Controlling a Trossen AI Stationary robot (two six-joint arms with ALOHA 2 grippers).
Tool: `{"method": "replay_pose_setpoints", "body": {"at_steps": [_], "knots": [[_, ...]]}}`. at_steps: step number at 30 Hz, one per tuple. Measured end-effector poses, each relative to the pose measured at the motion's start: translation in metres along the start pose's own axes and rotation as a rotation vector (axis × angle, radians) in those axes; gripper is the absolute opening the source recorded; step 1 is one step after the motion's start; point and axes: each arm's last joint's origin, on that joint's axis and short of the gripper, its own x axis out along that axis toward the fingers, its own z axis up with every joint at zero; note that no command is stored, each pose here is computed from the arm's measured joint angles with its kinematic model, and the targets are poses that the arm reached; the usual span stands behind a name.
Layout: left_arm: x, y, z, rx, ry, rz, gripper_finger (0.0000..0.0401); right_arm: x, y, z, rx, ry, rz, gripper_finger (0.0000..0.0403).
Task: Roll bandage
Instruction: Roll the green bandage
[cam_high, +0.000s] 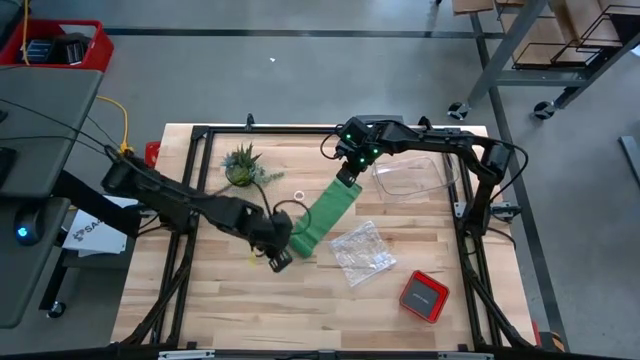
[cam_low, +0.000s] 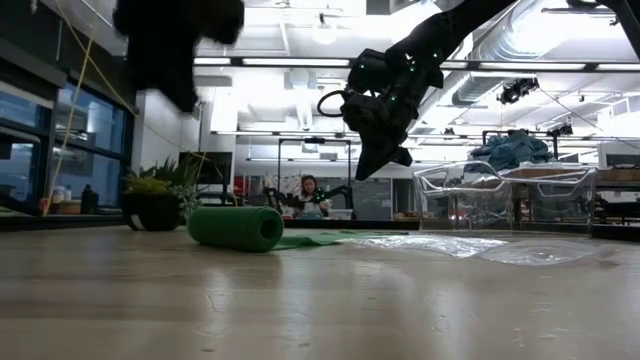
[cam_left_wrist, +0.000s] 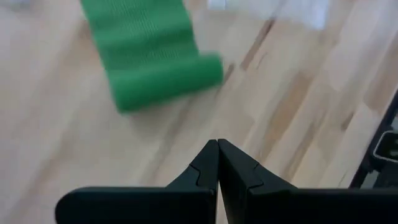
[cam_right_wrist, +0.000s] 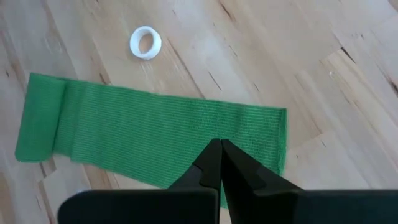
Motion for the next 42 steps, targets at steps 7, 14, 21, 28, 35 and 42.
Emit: {"method": "replay_pose_setpoints", "body": {"at_steps": [7, 14, 21, 28, 35, 42], "knots": [[0.068, 0.013, -0.012, -0.178, 0.094, -0.081, 0.0000, 0.000, 0.000, 0.001, 0.021, -0.013, 0.003, 0.0000], [0.098, 0.022, -0.002, -0.241, 0.097, -0.057, 0.0000, 0.000, 0.001, 0.002, 0.020, -0.016, 0.003, 0.0000], [0.092, 0.028, 0.025, -0.263, 0.019, -0.090, 0.0000, 0.000, 0.001, 0.001, 0.037, -0.015, 0.004, 0.0000], [0.042, 0.019, 0.070, -0.157, -0.196, -0.110, 0.0000, -0.001, 0.001, 0.002, 0.038, -0.020, 0.004, 0.0000], [-0.028, 0.010, 0.093, -0.030, -0.425, -0.123, 0.0000, -0.004, 0.003, 0.002, 0.008, -0.021, 0.043, 0.0000], [-0.083, 0.014, 0.091, -0.024, -0.645, -0.077, 0.0000, 0.001, 0.018, -0.005, -0.052, 0.051, 0.161, 0.0000]]}}
